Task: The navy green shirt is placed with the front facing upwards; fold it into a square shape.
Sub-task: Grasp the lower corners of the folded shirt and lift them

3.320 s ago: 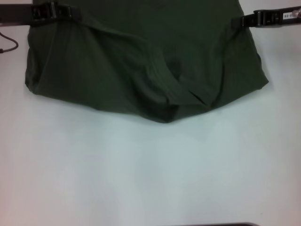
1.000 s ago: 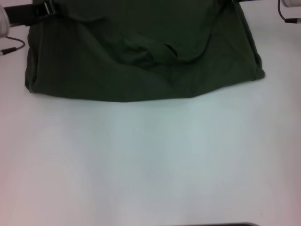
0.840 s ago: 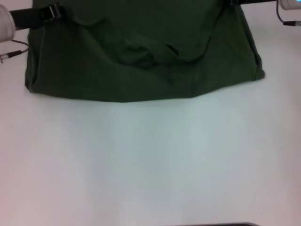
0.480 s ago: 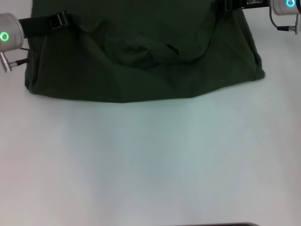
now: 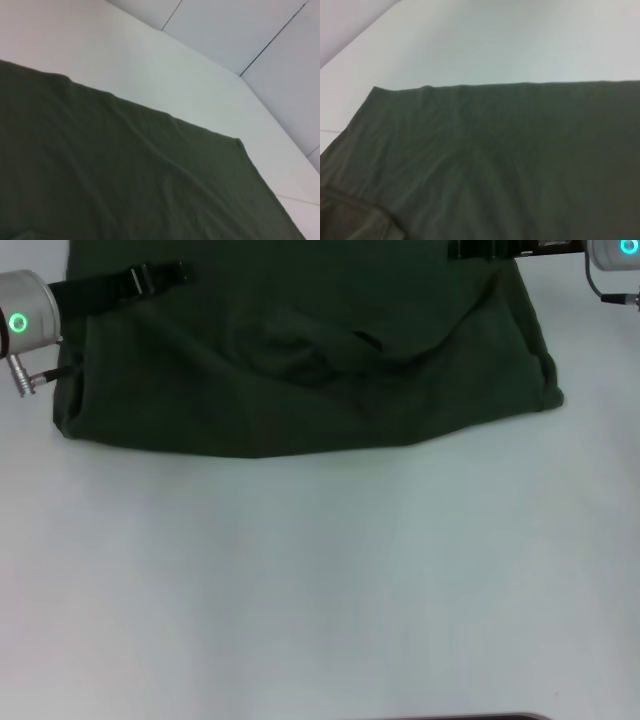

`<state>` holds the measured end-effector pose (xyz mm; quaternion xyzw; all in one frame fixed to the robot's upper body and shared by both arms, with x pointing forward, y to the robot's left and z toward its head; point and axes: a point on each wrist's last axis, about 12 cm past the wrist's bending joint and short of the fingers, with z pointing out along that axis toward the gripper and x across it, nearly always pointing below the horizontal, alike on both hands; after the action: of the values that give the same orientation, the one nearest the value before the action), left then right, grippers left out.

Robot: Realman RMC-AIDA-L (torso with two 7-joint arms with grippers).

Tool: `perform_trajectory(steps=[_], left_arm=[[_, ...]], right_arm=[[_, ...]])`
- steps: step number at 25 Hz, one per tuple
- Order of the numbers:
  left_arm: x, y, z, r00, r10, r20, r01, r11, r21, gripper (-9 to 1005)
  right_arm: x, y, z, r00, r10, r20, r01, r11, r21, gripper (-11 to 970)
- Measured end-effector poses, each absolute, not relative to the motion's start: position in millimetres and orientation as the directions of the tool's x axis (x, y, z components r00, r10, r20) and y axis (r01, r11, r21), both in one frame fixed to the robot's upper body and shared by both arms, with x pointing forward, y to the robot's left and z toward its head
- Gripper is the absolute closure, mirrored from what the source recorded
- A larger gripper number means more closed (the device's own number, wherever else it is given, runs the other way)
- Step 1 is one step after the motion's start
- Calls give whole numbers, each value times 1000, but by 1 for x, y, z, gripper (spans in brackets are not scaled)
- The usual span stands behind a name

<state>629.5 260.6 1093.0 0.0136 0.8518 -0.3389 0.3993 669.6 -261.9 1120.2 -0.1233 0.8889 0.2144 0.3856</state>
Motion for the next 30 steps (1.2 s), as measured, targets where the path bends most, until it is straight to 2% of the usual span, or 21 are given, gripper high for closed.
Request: perform_trajectory(steps=[4, 9, 16, 17, 24, 30], left_arm=[[626, 265, 1094, -671, -259, -695, 305, 758, -576, 494], [615, 271, 1096, -664, -252, -704, 351, 726, -591, 259], [598, 285, 1091, -673, -237, -700, 368, 714, -595, 136], [588, 292, 1087, -681, -231, -695, 368, 713, -597, 119], [574, 299, 1081, -690, -231, -686, 366, 706, -607, 119], [569, 295, 1079, -690, -215, -691, 393, 690, -608, 120]], right_arm=[[665, -273, 1122, -665, -51, -745, -384, 879, 282, 374], [648, -297, 1119, -676, -1, -737, -365, 869, 333, 349], [610, -333, 1109, -713, 7, -701, -363, 851, 378, 348], [606, -338, 1107, -720, 7, -694, -360, 851, 382, 347], [584, -358, 1097, -768, 18, -640, -327, 848, 416, 346], [581, -347, 1088, -787, 14, -617, -339, 826, 450, 345]])
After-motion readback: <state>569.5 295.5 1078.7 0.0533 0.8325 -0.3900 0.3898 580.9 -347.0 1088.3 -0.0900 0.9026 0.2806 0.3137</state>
